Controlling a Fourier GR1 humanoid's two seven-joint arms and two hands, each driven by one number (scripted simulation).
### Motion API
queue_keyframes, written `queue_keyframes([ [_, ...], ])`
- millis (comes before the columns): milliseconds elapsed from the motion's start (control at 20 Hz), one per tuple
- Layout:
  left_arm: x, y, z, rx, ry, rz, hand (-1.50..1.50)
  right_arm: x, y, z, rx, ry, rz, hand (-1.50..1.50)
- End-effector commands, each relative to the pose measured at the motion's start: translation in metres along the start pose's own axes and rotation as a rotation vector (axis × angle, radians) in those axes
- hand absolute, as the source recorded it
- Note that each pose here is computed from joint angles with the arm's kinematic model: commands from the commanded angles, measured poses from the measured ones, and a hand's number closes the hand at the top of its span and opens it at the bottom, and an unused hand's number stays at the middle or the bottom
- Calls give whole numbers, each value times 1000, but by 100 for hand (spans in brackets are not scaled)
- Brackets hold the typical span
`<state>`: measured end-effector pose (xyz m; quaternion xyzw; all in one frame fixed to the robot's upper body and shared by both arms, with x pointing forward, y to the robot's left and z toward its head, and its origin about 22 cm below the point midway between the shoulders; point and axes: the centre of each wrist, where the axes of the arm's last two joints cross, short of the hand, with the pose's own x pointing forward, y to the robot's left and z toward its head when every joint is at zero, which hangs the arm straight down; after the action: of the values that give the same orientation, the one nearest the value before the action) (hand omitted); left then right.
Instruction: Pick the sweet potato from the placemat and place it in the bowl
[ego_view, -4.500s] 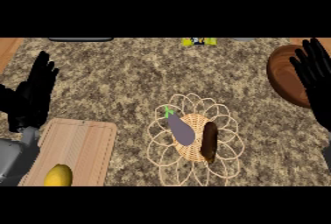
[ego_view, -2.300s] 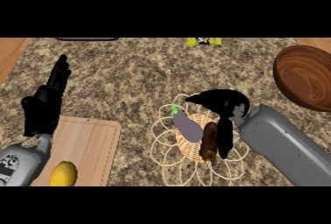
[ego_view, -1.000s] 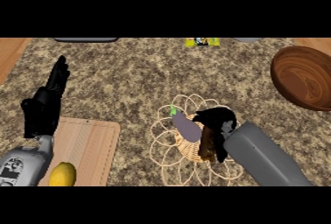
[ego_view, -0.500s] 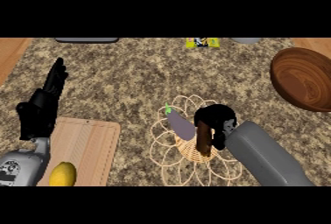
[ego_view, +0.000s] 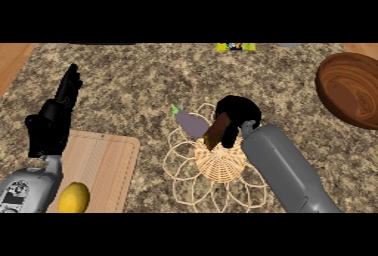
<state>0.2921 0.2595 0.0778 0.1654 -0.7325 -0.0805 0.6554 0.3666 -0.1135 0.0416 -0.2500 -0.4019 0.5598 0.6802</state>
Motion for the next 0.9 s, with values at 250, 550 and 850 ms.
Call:
queue_keyframes([
  [250,18,-9,-6,-55,-38,5,0,61,-58,-1,-474,182,-405,150],
  [550,7,-11,-5,-29,-17,0,0,86,-78,10,-828,142,-562,150],
  [850,-3,8,-3,17,0,-5,0,105,-97,12,-988,314,-541,150],
])
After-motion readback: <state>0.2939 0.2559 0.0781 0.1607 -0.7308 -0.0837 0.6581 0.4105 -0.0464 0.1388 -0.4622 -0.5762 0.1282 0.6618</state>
